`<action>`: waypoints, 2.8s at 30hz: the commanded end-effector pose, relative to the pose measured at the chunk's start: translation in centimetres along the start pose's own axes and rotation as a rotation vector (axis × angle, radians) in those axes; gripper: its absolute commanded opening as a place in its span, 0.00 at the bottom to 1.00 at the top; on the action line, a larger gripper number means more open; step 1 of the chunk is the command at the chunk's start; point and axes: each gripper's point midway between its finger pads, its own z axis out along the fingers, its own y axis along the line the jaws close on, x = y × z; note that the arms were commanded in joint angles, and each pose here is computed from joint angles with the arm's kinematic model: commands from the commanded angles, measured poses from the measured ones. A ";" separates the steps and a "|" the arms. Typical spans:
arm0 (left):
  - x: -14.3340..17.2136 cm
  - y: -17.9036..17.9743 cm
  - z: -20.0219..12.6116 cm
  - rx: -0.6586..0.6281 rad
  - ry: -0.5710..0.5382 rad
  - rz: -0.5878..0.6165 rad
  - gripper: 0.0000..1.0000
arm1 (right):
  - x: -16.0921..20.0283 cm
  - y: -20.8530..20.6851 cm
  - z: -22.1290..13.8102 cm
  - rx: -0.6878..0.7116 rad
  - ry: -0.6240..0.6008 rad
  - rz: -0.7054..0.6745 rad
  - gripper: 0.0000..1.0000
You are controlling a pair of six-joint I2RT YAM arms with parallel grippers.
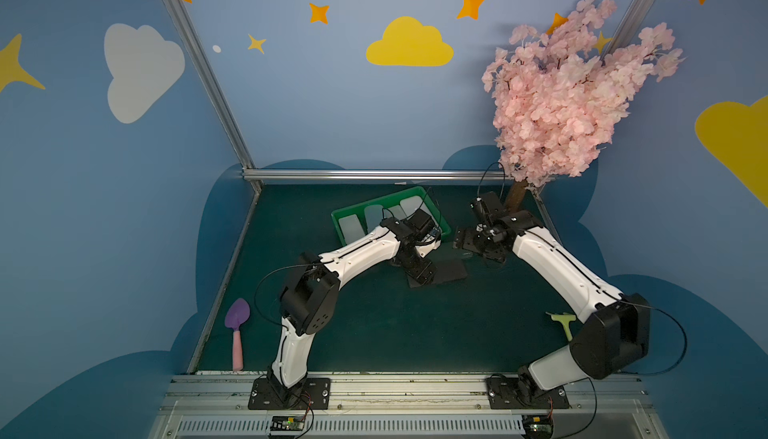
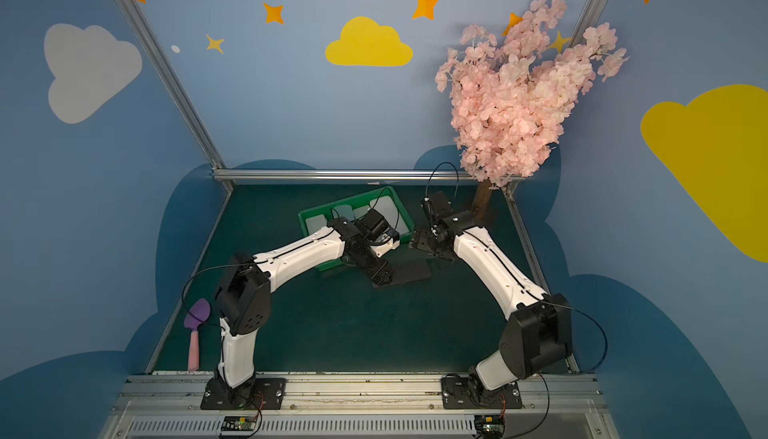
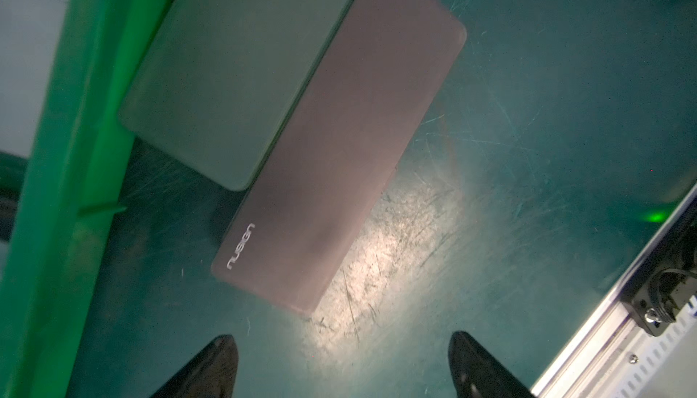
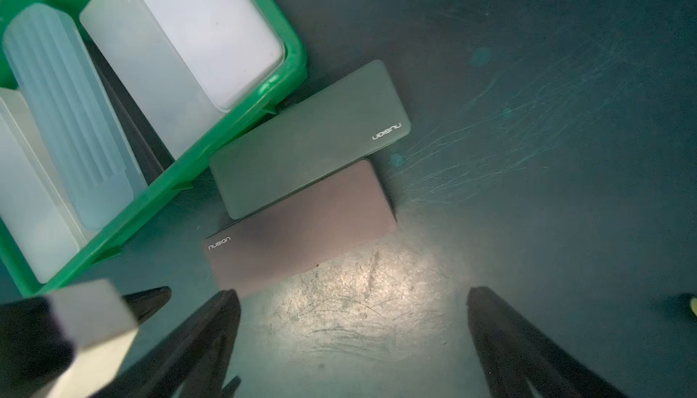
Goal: Put the pencil case into the storage box
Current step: Pick up the pencil case from the center of the board, then place the pencil case at the storage box.
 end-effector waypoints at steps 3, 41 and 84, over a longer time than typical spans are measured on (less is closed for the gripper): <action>-1.3 1.1 1.4 -0.032 0.007 0.085 0.94 | 1.0 -2.8 -1.0 0.021 0.002 0.055 0.98; 1.3 -1.2 6.5 -0.049 0.112 0.193 0.90 | 4.2 -6.4 -1.5 -0.009 0.064 0.169 0.98; -7.4 9.9 -12.1 -0.347 -0.309 -0.385 0.62 | 2.4 -5.3 -2.9 -0.117 0.029 0.151 0.98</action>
